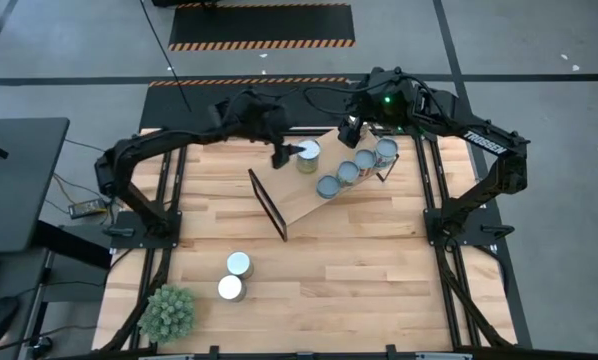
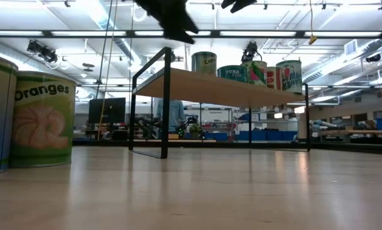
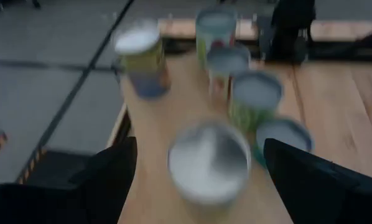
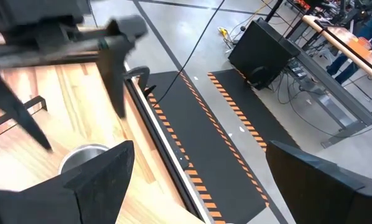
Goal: Pick and place cans onto a shelf
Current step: Put the canned carrots on the shelf
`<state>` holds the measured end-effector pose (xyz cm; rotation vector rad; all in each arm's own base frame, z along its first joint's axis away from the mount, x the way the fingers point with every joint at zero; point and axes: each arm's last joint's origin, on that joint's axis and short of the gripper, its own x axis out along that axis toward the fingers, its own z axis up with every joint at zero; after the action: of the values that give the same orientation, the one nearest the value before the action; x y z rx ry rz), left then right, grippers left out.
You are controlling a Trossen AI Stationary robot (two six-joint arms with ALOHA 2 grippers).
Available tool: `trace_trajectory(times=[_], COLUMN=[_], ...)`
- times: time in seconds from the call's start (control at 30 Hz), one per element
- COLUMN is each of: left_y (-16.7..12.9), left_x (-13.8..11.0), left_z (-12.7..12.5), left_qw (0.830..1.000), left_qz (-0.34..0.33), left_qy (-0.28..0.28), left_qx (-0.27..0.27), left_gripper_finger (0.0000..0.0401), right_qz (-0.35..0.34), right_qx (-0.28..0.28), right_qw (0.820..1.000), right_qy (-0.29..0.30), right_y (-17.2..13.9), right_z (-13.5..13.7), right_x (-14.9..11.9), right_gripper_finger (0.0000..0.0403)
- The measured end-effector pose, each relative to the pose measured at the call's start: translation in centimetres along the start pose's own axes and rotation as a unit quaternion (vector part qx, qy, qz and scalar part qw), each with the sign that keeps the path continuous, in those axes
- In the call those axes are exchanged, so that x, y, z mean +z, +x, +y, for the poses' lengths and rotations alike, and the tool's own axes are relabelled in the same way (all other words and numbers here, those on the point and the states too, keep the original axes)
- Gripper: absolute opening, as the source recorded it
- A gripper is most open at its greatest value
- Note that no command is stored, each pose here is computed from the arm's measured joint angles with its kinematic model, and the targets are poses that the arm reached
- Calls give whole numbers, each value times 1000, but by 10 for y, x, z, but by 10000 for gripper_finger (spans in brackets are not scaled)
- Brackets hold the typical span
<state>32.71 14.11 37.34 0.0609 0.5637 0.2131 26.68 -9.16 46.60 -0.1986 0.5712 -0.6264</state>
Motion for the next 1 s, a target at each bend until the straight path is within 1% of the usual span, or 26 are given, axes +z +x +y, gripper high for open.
trace_trajectory(times=[0.1, 0.17, 0.23, 0.27, 0.37, 0.5, 0.67, 0.77, 0.93, 1.0], left_y=[-11, -11, -2, 1, 14, 28, 40, 46, 55, 61], left_x=[-11, -22, -31, -35, -45, -51, -51, -47, -41, -39], left_z=[4, 6, 6, 5, 2, -5, -15, -21, -22, -20], left_qw=[998, 994, 989, 987, 984, 980, 980, 984, 990, 993], left_qz=[52, 97, 118, 128, 147, 166, 164, 143, 112, 98], left_qy=[-15, -42, -69, -81, -89, -92, -82, -74, -67, -60], left_qx=[-7, -30, -55, -60, -55, -67, -82, -81, -49, -27], left_gripper_finger=[355, 355, 355, 355, 355, 347, 329, 318, 302, 296], right_qz=[1, 2, 3, 2, -3, -10, -9, -9, -9, -9], right_qx=[-3, -5, -7, -8, -7, -4, -5, -6, -6, -6], right_qw=[1000, 1000, 1000, 1000, 1000, 1000, 1000, 1000, 1000, 1000], right_qy=[1, 2, 3, 4, 8, 11, 12, 12, 12, 12], right_y=[1, 1, 2, 2, 3, 3, 4, 4, 4, 4], right_z=[-2, -3, -5, -5, -7, -8, -10, -10, -10, -10], right_x=[0, -1, -1, -1, 0, 1, 1, 1, 1, 1], right_gripper_finger=[372, 372, 372, 372, 372, 372, 372, 372, 372, 372])
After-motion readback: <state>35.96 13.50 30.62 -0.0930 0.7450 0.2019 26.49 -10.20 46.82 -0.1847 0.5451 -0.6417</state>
